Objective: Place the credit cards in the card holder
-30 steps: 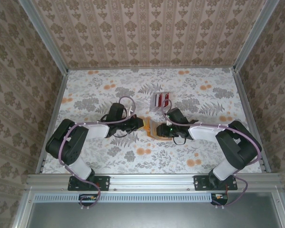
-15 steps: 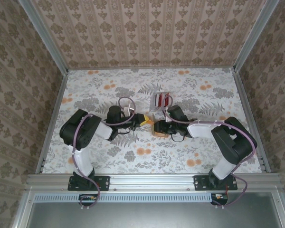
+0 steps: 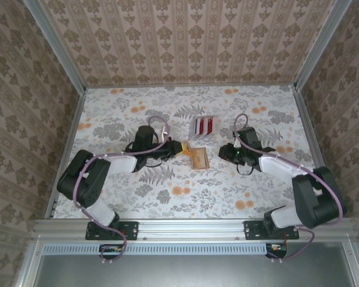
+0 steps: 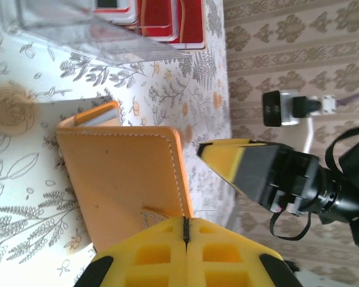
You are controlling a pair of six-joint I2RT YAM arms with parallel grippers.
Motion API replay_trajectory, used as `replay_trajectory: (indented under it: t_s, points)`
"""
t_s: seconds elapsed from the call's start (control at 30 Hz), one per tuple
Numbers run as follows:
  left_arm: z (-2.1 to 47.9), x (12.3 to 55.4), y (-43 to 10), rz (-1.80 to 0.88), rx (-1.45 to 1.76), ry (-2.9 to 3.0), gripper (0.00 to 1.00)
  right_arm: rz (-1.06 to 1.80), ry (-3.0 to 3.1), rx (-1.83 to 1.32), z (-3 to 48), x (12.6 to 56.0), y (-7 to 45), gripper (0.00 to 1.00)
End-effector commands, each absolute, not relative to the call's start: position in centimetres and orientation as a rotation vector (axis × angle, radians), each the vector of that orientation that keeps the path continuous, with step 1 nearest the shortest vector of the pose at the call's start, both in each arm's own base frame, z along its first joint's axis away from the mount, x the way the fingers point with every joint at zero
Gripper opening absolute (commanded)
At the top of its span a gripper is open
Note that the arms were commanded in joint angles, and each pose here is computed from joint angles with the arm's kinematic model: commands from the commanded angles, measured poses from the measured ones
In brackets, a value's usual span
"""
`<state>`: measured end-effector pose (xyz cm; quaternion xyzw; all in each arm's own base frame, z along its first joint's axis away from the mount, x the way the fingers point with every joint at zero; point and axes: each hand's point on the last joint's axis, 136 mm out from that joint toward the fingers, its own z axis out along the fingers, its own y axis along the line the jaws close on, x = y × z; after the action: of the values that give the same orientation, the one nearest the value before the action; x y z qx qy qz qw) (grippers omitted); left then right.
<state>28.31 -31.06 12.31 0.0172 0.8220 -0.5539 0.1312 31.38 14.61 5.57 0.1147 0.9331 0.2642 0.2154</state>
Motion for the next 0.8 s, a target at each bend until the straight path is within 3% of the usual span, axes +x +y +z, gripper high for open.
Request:
replay_trajectory:
  t_s: [0.0,0.4,0.77]
  points:
    - [11.4,26.6,-30.9,-1.325,0.26,2.545,0.0,0.744,2.719,0.329,2.0,29.6,15.3,0.19]
    - [10.5,25.9,-33.2,-0.979,0.446,2.717,0.0,0.97,2.805,0.121,-0.5,29.5,23.9,0.15]
    - [6.9,26.4,-36.8,-0.923,0.47,2.8,0.0,0.863,2.742,0.253,2.0,29.6,17.4,0.21]
